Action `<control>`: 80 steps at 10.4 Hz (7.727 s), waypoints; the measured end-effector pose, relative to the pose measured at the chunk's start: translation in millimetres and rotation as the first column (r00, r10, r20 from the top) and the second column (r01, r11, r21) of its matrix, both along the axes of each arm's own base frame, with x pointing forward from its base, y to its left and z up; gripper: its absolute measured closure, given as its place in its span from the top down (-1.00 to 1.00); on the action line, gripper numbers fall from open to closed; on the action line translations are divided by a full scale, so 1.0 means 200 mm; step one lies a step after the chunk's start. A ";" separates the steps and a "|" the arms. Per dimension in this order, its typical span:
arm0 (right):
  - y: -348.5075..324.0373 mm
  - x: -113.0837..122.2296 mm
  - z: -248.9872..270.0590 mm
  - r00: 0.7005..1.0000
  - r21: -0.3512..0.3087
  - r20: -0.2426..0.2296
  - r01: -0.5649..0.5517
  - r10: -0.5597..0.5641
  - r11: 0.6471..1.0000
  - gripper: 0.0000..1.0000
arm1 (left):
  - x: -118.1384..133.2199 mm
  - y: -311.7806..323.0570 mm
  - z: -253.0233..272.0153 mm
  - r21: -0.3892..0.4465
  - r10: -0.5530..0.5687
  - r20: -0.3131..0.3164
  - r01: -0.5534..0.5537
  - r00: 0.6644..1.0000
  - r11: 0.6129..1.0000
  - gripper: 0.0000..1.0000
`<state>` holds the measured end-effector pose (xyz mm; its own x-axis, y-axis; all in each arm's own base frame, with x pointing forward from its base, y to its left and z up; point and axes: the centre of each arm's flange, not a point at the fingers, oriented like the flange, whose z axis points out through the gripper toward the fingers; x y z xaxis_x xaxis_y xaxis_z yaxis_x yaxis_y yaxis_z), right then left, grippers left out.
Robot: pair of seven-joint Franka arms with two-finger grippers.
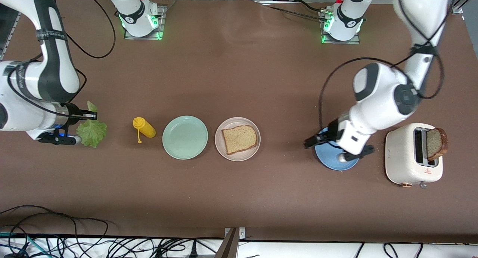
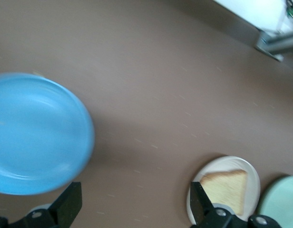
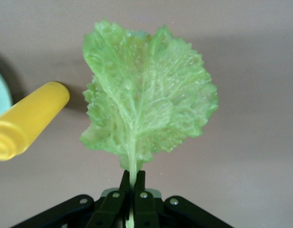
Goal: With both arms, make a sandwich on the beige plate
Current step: 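Lay the lettuce on the bread with the right gripper while the left reaches the toaster, then withdraw the right gripper while the left gripper grasps the second bread slice, then grasp the yellow mustard bottle with the right gripper, then lift the mustard over the lettuce while the left gripper lifts the bread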
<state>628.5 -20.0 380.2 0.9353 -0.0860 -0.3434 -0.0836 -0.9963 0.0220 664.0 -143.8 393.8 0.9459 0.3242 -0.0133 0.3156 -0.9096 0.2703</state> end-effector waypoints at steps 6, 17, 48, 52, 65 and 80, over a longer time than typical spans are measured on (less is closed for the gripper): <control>0.69 0.01 0.36 0.995 -0.011 0.033 0.096 -0.096 0.995 -0.91 | 0.00 0.79 0.55 0.330 -0.176 0.057 0.148 0.983 0.932 1.00; 2.33 -0.25 -0.20 0.856 0.202 0.193 0.445 -0.480 0.873 -0.91 | -0.03 0.88 0.53 0.359 -0.183 -0.012 0.175 0.983 0.917 1.00; 0.07 -0.07 -0.12 0.720 0.461 0.232 -0.674 0.655 0.578 1.00 | -0.10 1.75 -0.12 0.179 -0.637 -0.191 0.664 0.747 0.726 0.34; -0.14 -0.06 -0.47 0.543 0.524 0.605 -0.822 0.582 0.223 1.00 | -0.07 1.75 -0.06 0.211 -0.637 -0.164 0.658 0.753 0.723 0.36; -0.05 -0.08 -1.07 0.186 0.196 0.975 -0.978 0.123 -0.070 1.00 | -0.02 1.76 -0.16 0.232 -0.636 -0.129 0.647 0.761 0.727 -0.44; 0.22 0.11 -0.84 0.469 0.506 0.824 -0.861 0.318 -0.040 -0.82 | 0.02 1.79 0.11 0.304 -0.624 -0.091 0.618 0.776 0.725 -0.84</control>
